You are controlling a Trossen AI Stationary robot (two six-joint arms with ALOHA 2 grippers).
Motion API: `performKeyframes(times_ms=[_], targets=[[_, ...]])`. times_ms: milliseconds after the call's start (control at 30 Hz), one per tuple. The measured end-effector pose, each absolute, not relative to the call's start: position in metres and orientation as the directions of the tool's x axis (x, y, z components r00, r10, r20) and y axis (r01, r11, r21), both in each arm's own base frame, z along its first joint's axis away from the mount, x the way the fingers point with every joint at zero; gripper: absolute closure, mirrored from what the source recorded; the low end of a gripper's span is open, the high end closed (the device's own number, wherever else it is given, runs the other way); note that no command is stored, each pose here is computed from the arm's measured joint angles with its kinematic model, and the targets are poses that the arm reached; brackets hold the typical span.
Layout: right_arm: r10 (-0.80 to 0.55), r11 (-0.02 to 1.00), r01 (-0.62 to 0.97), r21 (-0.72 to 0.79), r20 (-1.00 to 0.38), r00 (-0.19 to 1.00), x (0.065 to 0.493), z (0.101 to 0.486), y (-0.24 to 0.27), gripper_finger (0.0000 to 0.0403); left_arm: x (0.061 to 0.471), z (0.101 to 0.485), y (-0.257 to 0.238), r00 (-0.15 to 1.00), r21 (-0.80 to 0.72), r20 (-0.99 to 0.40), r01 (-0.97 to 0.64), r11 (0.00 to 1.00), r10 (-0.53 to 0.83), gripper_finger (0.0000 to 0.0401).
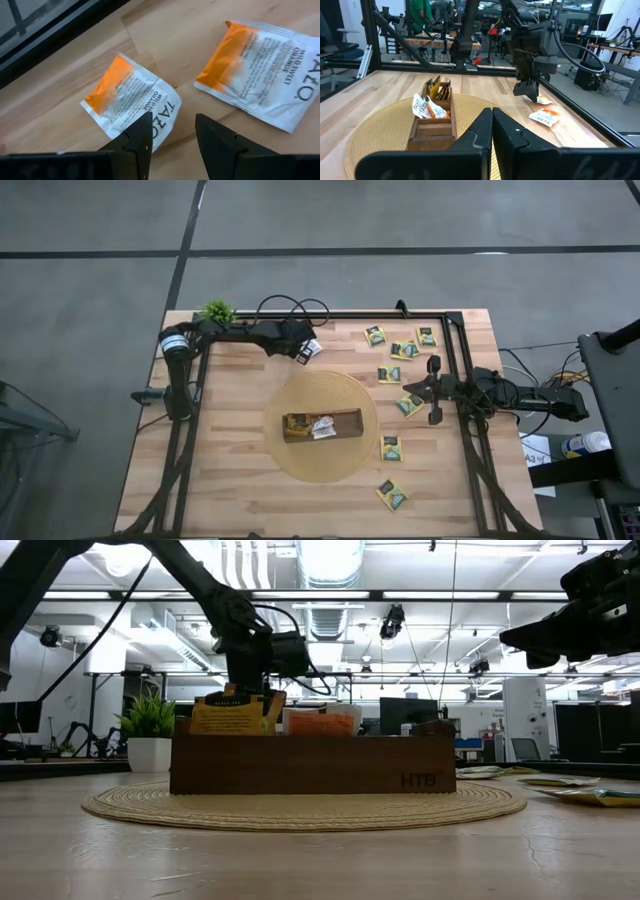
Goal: Pick & Place Tea
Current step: Put the left orange tea sachet into the mid section of the wooden organizer
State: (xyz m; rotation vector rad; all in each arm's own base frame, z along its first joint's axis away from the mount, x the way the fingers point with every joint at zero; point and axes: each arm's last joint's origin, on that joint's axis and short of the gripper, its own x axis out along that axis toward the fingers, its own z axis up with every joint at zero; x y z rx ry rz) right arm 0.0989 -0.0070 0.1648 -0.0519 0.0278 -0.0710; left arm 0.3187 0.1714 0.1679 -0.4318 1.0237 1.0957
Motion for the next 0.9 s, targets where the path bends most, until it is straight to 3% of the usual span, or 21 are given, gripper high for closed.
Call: performKeyframes(times_ms=[467, 600, 733, 900], targets=[[-0.073, 0.996, 0.071, -0.053, -0.026, 0.997, 0.099, 0.165, -0.007, 0.0394, 0.326, 0.146, 0.187, 0.047, 0.204, -0.874, -0.868, 0.454, 0.483, 0.0294], [-0.073, 0.996, 0.071, -0.053, -0.025, 0.997, 0.099, 0.165, -0.007, 0.0394, 0.328, 0.15, 0.187, 0.046, 0.211, -0.875, -0.859, 0.466, 0.482, 0.0329], [-0.072, 0.996, 0.071, -0.053, -0.026, 0.997, 0.099, 0.165, -0.007, 0.0394, 0.327, 0.156, 0.181, 0.02, 0.253, -0.864, -0.847, 0.468, 0.503, 0.0389], [-0.072, 0.996, 0.071, -0.053, -0.026, 0.997, 0.099, 0.165, -0.007, 0.0394, 0.322, 0.166, 0.173, -0.015, 0.294, -0.859, -0.833, 0.469, 0.512, 0.04]])
